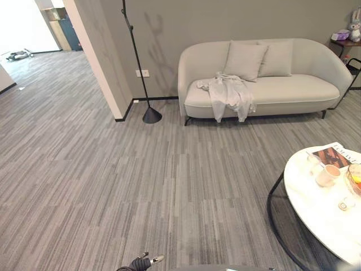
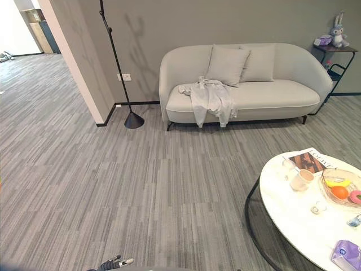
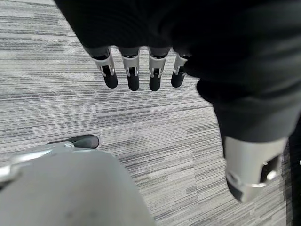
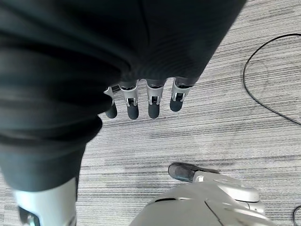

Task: Hang the clothes on the sofa on the clothes rack.

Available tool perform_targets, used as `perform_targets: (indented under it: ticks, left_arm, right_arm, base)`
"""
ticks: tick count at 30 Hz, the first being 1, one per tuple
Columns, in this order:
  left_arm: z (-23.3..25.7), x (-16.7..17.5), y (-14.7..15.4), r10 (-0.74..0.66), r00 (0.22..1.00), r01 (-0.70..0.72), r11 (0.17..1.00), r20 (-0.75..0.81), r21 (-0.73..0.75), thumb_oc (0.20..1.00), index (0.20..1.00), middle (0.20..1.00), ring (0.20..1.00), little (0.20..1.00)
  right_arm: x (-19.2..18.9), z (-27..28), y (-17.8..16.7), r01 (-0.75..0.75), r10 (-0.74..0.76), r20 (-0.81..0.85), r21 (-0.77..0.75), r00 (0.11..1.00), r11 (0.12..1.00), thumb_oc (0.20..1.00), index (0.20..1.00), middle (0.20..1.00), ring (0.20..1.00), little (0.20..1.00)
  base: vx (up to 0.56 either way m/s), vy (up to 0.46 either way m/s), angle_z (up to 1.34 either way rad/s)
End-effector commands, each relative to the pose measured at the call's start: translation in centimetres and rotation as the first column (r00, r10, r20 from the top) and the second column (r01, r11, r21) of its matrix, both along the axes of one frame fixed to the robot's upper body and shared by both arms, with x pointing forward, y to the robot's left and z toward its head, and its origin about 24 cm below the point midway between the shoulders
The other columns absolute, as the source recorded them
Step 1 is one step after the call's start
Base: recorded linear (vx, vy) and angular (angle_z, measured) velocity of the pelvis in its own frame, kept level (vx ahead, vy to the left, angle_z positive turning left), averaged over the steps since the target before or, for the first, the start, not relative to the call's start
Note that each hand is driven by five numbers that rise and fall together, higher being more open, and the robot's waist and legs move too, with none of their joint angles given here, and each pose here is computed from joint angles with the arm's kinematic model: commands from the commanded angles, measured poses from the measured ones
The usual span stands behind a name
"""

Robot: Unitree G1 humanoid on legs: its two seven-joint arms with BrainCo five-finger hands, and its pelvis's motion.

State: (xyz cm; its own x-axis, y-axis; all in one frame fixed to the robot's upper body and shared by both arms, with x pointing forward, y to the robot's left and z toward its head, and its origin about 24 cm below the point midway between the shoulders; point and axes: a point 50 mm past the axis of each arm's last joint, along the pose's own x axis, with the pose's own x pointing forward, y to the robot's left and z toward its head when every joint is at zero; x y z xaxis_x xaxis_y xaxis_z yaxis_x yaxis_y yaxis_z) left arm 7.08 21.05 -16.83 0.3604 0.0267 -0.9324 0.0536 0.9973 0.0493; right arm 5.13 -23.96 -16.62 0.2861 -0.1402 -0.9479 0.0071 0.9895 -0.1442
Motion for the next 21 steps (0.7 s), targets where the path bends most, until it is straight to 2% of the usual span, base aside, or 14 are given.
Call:
perform_targets:
  ticks: [1,21]
  left_arm:
    - [0.38,2.38,-0.25,0.002,0.998,-0.001,1.000,0.058,-0.017,1.000,1.000,1.000,1.000,1.000]
    - [0.43,2.44,0.03,-0.001,0.998,0.001,1.000,0.058,0.001,1.000,1.000,1.000,1.000,1.000]
  right_arm:
    - [1.39,0.25,-0.37,-0.061,0.061,0.016,-0.017,0.998,0.998,1.000,1.000,1.000,1.000,1.000]
    - [0.76,0.18,-0.46,-0.025,0.025,0.009,-0.007,1.000,1.000,1.000,1.000,1.000,1.000,1.000]
  base:
    - [0.00,0.000,0.00]
    - [0.00,-0.001,0.00]
